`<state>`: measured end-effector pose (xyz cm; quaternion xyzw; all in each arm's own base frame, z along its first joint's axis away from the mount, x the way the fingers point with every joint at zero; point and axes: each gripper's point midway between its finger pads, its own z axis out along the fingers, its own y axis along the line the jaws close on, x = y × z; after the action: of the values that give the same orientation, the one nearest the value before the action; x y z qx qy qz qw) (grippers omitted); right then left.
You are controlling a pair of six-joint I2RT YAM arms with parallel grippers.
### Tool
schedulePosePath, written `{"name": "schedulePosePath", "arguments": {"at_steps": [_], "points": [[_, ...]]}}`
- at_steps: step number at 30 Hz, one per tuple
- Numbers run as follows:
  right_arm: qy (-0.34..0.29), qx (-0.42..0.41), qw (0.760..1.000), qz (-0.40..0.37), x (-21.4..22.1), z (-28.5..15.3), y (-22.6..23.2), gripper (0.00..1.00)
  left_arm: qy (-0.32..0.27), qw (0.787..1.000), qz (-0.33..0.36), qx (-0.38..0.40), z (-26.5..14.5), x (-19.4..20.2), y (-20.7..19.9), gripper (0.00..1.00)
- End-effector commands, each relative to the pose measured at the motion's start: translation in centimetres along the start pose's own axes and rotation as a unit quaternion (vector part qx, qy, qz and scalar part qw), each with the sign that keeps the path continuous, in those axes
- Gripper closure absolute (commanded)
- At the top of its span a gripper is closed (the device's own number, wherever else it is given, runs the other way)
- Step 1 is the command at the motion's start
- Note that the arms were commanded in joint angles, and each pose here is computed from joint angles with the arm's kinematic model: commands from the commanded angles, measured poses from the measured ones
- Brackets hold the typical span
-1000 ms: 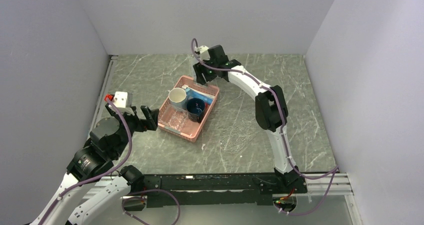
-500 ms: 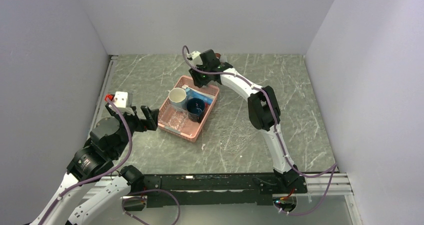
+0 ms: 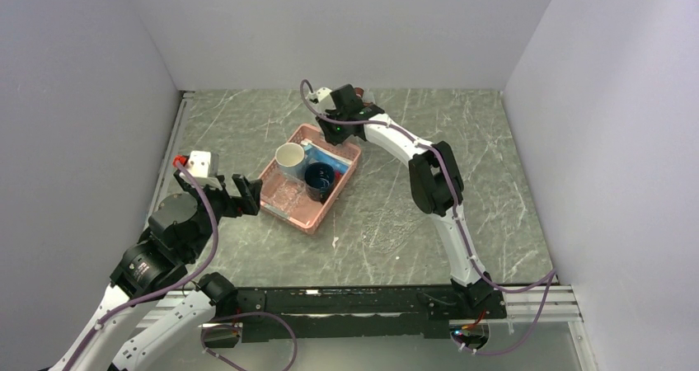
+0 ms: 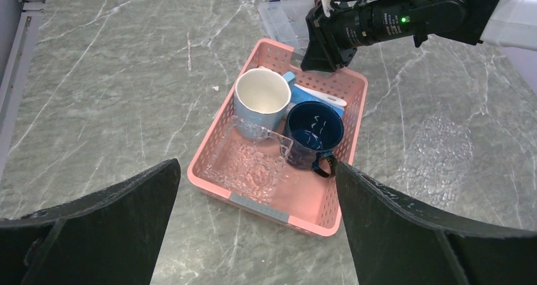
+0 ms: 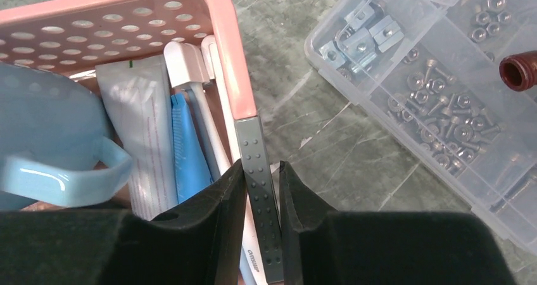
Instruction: Prepare toiletry sets of a toothbrush and toothpaste on the tray
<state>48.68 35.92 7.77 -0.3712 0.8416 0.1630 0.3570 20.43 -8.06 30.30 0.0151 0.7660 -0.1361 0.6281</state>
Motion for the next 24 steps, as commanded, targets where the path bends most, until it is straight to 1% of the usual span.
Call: {"name": "schedulePosePath", "arguments": {"at_steps": [1, 5, 13, 24], "points": [[-0.024, 0.025, 0.999, 0.006, -1.7, -2.0, -0.1, 0.87, -0.003, 1.0, 0.007, 0.002, 0.3, -0.2, -0.2, 0.01], [-0.02, 0.04, 0.999, 0.016, -0.9, -2.6, -0.4, 1.0, 0.002, 1.0, 0.01, 0.0, 0.5, 0.0, -0.2, 0.01], [0.01, 0.106, 0.993, 0.059, 1.7, -4.1, -1.9, 1.0, 0.011, 1.0, 0.013, -0.004, 0.8, 0.3, -0.2, 0.01], [0.005, 0.169, 0.974, 0.149, 4.3, -7.4, -3.5, 1.0, 0.021, 1.0, 0.019, -0.011, 1.2, 0.7, -0.1, 0.01]]}}
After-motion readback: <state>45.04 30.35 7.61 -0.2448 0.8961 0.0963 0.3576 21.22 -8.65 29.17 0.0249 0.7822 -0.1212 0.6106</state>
